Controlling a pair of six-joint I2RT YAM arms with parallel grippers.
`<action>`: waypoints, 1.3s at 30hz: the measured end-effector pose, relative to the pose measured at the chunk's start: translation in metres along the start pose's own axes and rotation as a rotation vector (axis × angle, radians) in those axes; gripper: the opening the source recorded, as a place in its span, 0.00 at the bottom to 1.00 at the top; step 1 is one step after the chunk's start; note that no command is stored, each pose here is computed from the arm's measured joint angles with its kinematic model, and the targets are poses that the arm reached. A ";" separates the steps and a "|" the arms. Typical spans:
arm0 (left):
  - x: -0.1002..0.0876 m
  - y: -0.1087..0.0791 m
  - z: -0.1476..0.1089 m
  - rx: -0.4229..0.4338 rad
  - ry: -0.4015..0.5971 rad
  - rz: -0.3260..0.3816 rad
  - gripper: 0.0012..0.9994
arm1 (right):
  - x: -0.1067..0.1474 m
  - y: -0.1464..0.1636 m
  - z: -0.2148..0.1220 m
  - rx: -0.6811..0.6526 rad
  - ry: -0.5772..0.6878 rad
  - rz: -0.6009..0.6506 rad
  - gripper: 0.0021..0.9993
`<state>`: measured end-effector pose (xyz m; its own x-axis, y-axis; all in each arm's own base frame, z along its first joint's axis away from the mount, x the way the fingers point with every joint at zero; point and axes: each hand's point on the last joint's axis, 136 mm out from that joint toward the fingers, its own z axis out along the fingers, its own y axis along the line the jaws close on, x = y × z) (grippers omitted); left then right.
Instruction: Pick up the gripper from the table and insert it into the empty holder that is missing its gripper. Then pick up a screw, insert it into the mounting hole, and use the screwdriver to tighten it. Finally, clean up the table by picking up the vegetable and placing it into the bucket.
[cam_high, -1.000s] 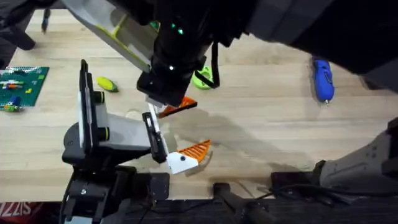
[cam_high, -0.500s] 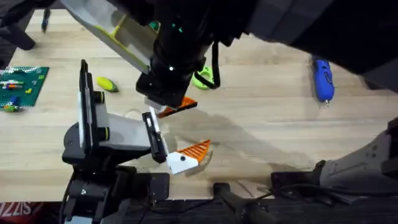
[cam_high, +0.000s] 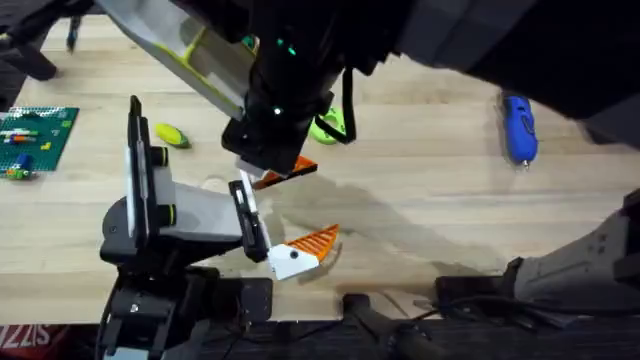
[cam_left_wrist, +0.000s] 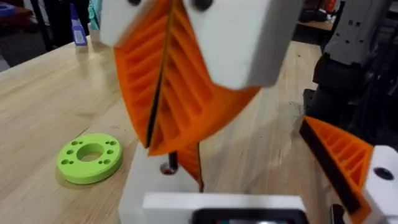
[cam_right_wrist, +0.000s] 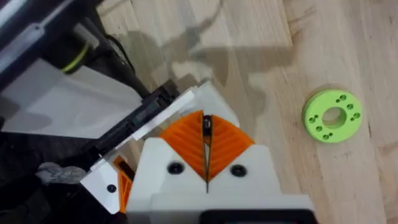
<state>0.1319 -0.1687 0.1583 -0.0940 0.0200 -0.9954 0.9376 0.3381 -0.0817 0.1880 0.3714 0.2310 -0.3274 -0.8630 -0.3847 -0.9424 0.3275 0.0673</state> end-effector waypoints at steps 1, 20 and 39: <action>0.000 0.000 0.000 0.000 0.000 0.000 0.99 | 0.000 0.000 0.000 0.000 0.000 0.000 0.00; 0.000 0.000 0.000 0.000 0.000 0.000 0.99 | -0.001 0.000 0.000 0.000 -0.003 0.000 0.00; 0.000 0.000 0.000 0.000 0.000 0.000 0.99 | 0.005 -0.001 0.014 -0.004 0.017 0.003 0.00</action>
<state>0.1318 -0.1687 0.1583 -0.0940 0.0200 -0.9954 0.9377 0.3378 -0.0817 0.1883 0.3722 0.2162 -0.3310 -0.8686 -0.3688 -0.9418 0.3285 0.0717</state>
